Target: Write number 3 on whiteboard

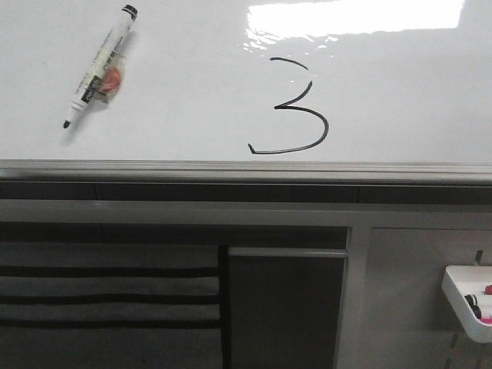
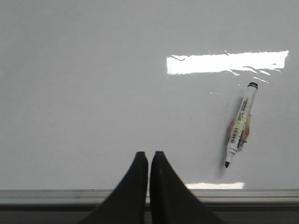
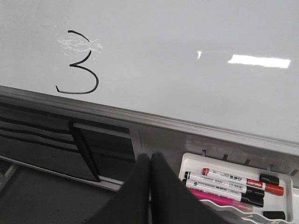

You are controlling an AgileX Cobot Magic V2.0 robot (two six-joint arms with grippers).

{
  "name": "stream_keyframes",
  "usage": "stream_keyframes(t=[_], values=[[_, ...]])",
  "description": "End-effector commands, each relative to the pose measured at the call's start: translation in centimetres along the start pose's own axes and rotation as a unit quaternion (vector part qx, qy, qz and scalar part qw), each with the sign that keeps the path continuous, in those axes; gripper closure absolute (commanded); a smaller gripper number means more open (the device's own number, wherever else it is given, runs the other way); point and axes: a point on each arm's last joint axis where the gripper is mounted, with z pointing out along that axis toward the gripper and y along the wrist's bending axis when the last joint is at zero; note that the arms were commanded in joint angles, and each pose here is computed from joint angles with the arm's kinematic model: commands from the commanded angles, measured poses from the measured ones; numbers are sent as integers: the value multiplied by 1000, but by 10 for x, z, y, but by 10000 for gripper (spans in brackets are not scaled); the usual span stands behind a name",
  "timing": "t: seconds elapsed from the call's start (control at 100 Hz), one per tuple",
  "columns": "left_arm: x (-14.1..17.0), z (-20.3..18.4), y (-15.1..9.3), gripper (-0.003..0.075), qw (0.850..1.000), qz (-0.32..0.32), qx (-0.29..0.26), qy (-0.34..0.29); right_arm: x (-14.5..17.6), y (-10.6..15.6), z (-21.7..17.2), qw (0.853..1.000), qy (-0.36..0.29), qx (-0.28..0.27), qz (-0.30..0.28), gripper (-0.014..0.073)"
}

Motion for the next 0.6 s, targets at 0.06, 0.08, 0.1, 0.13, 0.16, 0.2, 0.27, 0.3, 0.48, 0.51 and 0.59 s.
stream_keyframes(t=[0.06,0.08,0.1,0.13,0.16,0.2,0.27,0.3,0.48,0.51,0.59], values=[[-9,-3,1,738,998,-3,-11,-56,-12,-1,-3,999,-42,5,1,669],[-9,-3,1,738,998,-2,-12,-56,-12,-1,-3,999,-42,5,1,669],[-9,-3,1,738,998,-2,-15,-56,-12,-1,-3,999,-42,5,1,669],[-9,-3,2,738,998,-2,-16,-56,-12,-1,-3,999,-42,5,1,669],[-9,-3,2,738,998,-2,-16,-56,-12,-1,-3,999,-42,5,1,669],[-9,-3,2,738,998,-2,-16,-56,-12,-1,-3,999,-42,5,1,669],[-9,-3,2,738,998,-2,-16,-56,-12,-1,-3,999,-42,5,1,669],[-9,-3,2,738,998,-2,-16,-56,-12,-1,-3,999,-42,5,1,669],[-9,-3,2,738,998,-2,-16,-56,-12,-1,-3,999,-42,5,1,669],[-9,-3,2,738,998,-2,-16,-56,-12,-1,-3,999,-42,5,1,669],[-9,-3,2,738,998,-2,-16,-56,-12,-1,-3,999,-42,5,1,669]])
